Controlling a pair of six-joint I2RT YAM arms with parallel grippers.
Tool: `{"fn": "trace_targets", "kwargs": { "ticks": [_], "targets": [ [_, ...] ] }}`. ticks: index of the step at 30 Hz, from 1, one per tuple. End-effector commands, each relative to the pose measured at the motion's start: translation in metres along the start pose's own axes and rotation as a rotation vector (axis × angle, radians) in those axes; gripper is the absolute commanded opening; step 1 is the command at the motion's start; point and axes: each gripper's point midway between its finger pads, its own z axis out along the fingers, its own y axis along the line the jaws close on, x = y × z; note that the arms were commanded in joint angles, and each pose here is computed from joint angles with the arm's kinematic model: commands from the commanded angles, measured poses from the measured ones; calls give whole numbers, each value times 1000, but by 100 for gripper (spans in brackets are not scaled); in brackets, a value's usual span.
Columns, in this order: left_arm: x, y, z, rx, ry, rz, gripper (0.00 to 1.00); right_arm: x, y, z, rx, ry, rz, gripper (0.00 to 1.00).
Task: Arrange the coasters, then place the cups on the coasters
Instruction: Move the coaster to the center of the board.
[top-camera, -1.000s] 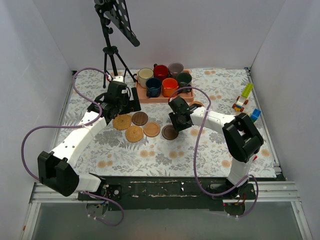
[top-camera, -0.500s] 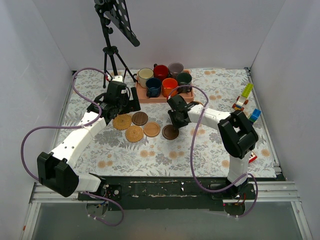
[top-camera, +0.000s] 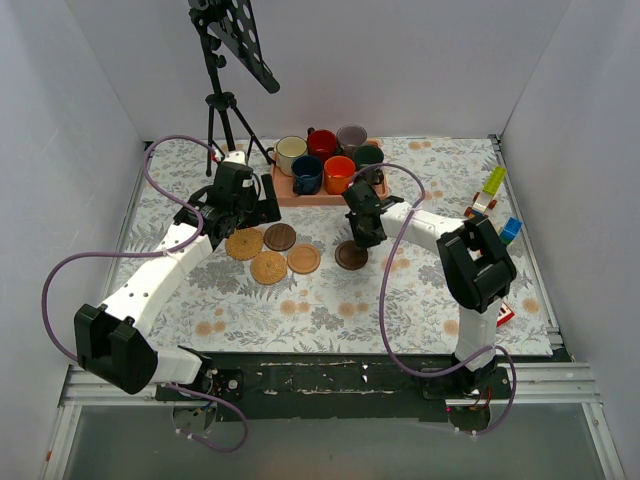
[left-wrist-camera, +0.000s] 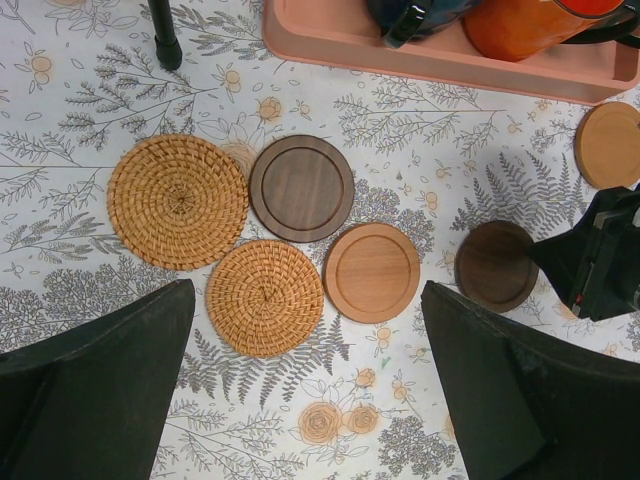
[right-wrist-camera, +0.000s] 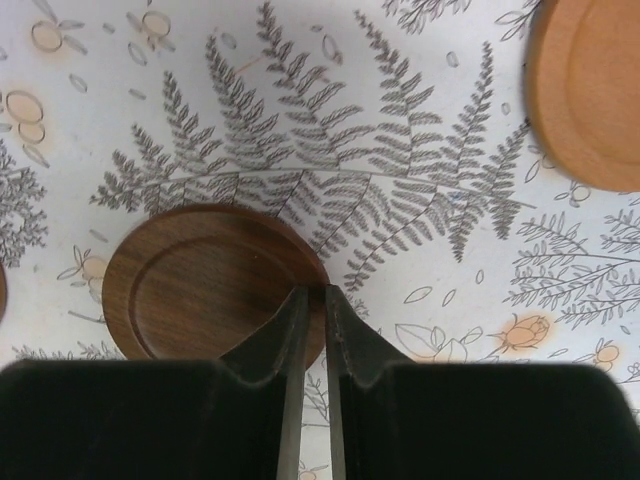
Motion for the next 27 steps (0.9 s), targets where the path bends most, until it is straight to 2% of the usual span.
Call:
{"fn": "trace_targets", "kwargs": {
  "ticks": [1,10,27],
  "targets": [
    [-5,7,-8,-15,-29,-8,98,-16,-14,5,64,-15,42,15],
    [-5,8,-8,-23,-31,-6,98,-34,-19,20,87,-2,108,5],
    [4,15,-5,-42,-17,17,98,-79,23,27,-85,-88,134,3]
  ]
}}
